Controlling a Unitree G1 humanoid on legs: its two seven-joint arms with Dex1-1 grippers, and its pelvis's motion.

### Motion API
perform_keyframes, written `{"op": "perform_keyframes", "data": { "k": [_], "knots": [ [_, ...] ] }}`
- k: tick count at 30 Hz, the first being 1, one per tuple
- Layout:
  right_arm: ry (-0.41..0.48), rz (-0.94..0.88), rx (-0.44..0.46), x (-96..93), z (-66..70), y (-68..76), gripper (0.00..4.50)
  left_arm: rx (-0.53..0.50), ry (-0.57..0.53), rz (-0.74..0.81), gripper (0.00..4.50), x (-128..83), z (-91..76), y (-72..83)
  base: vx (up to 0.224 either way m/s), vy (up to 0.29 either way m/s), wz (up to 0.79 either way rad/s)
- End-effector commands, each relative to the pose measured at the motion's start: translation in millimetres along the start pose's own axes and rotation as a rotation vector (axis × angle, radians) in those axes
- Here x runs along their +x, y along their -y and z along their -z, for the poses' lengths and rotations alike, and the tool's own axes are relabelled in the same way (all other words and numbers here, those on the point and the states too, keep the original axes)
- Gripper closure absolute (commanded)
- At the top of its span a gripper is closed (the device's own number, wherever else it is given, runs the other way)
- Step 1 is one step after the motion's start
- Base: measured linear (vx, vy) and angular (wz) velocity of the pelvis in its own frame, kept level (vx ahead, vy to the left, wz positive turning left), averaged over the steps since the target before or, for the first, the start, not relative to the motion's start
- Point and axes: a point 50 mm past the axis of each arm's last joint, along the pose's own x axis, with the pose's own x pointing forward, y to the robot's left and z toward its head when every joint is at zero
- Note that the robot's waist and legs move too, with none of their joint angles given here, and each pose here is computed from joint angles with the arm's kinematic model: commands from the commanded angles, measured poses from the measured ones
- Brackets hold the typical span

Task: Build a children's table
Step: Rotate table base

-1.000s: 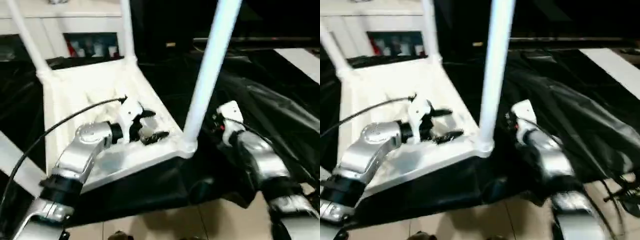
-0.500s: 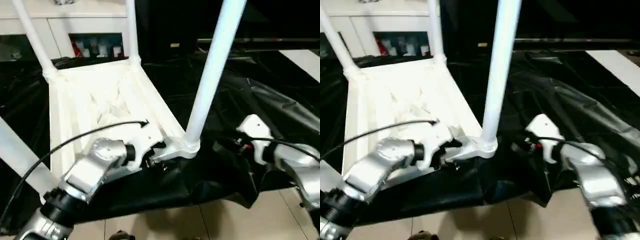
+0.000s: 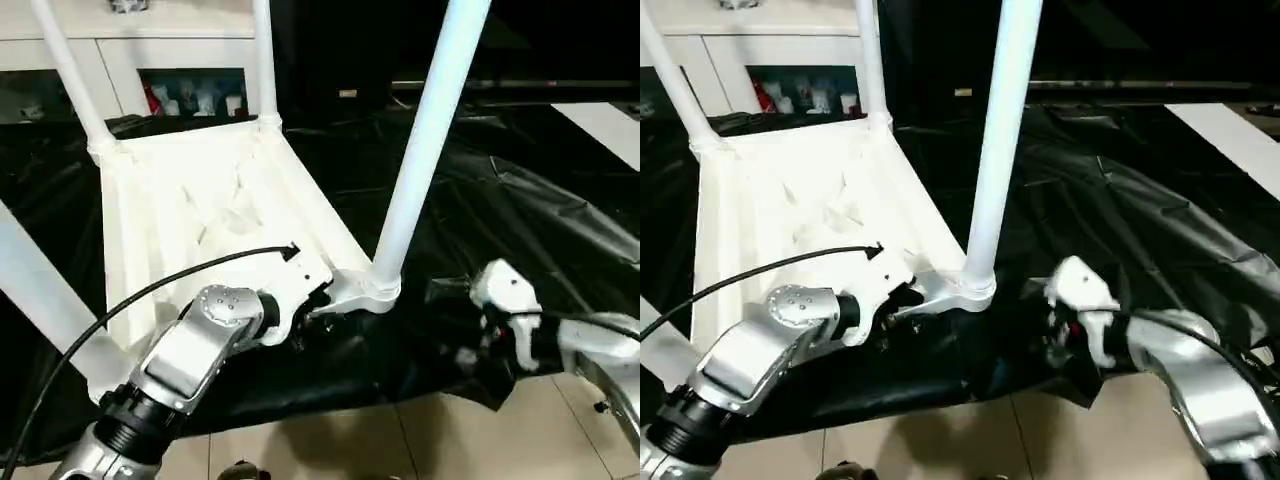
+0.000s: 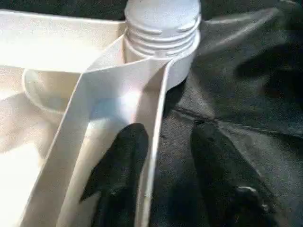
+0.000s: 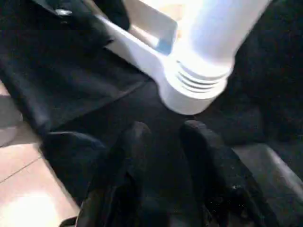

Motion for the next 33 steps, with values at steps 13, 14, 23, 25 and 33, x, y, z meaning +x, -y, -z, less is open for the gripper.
{"op": "perform_keyframes", "data": {
  "k": [13,14,23,25,33],
  "knots": [
    [0.011,0.025,0.024,-8.2,-6.6,-0.2,2.74,-0.012,-0.021,-0.018,4.09,11.5,0.5,-8.8,0.000,0.000,0.00],
    [0.013,0.023,0.032,-8.4,-6.6,-0.6,2.74,-0.012,-0.020,-0.018,4.24,11.5,0.1,-9.4,0.000,0.000,0.00],
    [0.020,0.019,0.044,-7.0,-7.0,-2.0,1.93,0.015,-0.004,-0.004,4.50,5.9,1.5,-20.1,0.000,0.000,0.00],
    [0.023,0.020,0.047,-6.3,-7.3,-1.8,1.79,0.028,-0.014,-0.001,4.50,-0.4,5.3,-26.8,0.000,0.000,0.00],
    [0.059,0.043,0.067,1.9,-8.9,1.5,1.16,0.205,-0.030,0.128,4.50,-35.7,18.5,-43.3,0.000,0.000,0.00]
  ]
}}
